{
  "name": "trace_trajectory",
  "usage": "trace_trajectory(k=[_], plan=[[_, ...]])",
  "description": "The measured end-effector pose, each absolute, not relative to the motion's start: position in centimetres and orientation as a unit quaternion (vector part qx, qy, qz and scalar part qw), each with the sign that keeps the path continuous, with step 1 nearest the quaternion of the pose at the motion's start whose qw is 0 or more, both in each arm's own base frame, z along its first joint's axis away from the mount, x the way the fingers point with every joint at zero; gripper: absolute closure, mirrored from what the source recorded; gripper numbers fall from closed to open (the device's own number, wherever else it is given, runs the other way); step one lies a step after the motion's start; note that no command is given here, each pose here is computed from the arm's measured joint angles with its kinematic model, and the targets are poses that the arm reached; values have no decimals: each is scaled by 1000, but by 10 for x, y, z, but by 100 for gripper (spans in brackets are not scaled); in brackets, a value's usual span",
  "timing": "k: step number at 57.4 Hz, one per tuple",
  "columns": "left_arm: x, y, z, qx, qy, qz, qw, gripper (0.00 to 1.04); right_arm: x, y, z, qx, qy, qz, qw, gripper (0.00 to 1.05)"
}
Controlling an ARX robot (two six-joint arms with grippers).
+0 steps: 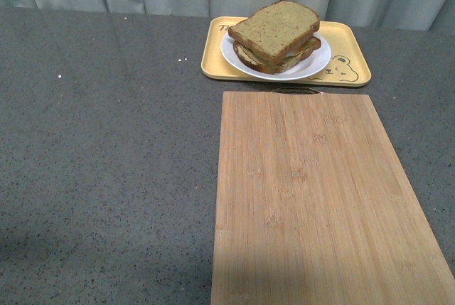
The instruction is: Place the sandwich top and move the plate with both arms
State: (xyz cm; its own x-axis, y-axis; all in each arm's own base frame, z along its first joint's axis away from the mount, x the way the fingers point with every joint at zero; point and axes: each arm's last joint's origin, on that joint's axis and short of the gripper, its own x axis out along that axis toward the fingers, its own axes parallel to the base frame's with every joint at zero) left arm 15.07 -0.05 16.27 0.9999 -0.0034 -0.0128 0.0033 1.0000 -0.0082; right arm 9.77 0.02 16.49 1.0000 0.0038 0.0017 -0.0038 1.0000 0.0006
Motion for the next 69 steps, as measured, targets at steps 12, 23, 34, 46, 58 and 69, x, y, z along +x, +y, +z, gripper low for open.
trace_trajectory(k=[12, 23, 34, 46, 58, 69], plan=[[141, 0, 167, -4, -1, -1, 1000, 101, 98, 0, 165, 0, -1, 2, 1000, 9], [134, 0, 170, -4, -5, -1, 1000, 101, 98, 0, 165, 0, -1, 2, 1000, 9], [126, 0, 172, -4, -9, -1, 1000, 101, 98, 0, 165, 0, -1, 2, 1000, 9], [118, 0, 173, -4, -11, -1, 1000, 101, 98, 0, 165, 0, -1, 2, 1000, 9], [114, 0, 173, -4, -11, -1, 1000, 101, 98, 0, 165, 0, -1, 2, 1000, 9], [110, 0, 173, -4, -11, -1, 1000, 101, 98, 0, 165, 0, -1, 2, 1000, 9]])
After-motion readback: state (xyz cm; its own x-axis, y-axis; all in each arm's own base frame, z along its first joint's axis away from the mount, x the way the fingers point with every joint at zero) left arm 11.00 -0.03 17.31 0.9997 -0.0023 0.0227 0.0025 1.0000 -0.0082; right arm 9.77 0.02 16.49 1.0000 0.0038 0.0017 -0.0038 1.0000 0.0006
